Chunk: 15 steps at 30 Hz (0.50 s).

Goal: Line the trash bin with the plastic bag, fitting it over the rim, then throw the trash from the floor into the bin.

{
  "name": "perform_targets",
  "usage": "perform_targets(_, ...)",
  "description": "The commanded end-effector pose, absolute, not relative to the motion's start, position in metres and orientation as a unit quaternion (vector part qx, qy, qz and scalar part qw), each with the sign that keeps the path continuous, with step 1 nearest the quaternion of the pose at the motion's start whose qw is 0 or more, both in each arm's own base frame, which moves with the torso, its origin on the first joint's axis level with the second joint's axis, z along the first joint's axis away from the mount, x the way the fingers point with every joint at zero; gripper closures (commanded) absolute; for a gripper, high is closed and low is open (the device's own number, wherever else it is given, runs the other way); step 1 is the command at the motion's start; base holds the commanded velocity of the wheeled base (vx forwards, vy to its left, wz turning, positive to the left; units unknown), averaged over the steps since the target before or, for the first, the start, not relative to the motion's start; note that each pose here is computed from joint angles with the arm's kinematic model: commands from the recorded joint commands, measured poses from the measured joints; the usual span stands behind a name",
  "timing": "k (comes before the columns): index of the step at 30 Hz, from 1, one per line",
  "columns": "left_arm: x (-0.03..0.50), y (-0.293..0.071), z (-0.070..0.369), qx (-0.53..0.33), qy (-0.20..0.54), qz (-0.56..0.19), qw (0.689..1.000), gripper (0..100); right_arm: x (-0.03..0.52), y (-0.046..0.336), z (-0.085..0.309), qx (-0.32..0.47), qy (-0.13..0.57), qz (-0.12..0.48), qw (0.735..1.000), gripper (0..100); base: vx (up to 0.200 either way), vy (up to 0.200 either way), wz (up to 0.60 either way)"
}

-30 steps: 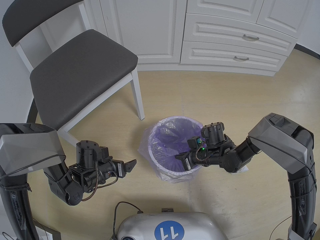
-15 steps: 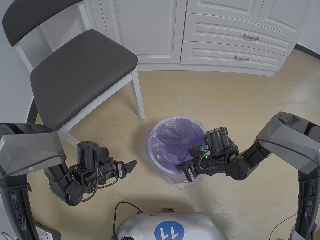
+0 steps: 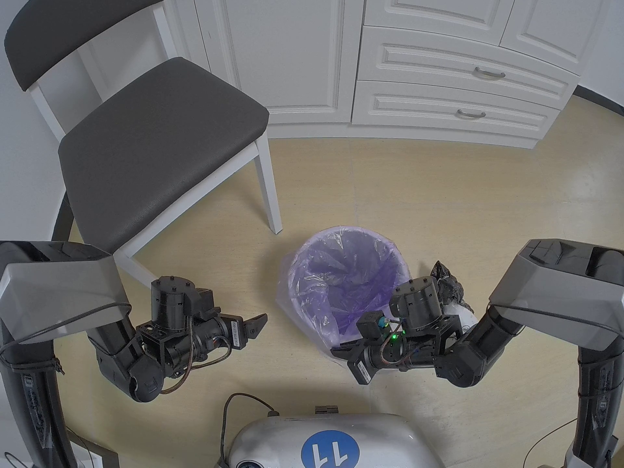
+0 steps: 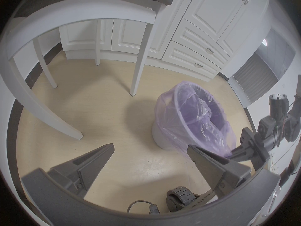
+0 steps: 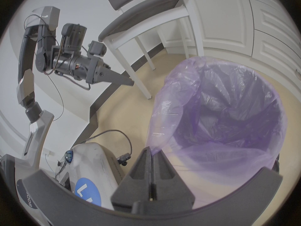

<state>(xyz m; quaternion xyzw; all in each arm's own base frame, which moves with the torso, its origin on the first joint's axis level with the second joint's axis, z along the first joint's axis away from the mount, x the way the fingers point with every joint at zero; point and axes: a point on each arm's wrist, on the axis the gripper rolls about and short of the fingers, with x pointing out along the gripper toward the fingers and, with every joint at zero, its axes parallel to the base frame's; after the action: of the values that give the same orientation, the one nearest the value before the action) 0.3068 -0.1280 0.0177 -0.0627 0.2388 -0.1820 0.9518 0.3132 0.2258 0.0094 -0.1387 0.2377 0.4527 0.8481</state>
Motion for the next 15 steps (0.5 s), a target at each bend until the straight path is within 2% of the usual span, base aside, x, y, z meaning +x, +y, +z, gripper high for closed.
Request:
perform_targets(1, 0.307, -0.128, 0.015, -0.062, 0.242, -0.182, 0.951, 0, 0.308, 0.229, -0.007, -0.143, 0.259, 0.459, 0.838, 100, 0.000, 0.000, 0.00)
perform_targets(10, 0.308, -0.128, 0.015, -0.065, 0.230, -0.182, 0.954, 0, 0.305, 0.235, -0.018, -0.156, 0.269, 0.449, 0.838, 100, 0.000, 0.000, 0.00)
perform_targets(11, 0.308, -0.129, 0.015, -0.064, 0.230, -0.183, 0.954, 0, 0.306, 0.235, -0.018, -0.162, 0.267, 0.445, 0.839, 0, 0.000, 0.000, 0.00)
perform_targets(15, 0.308, -0.129, 0.017, -0.065, 0.227, -0.184, 0.954, 0, 0.304, 0.235, -0.011, -0.159, 0.261, 0.448, 0.840, 0, 0.000, 0.000, 0.00)
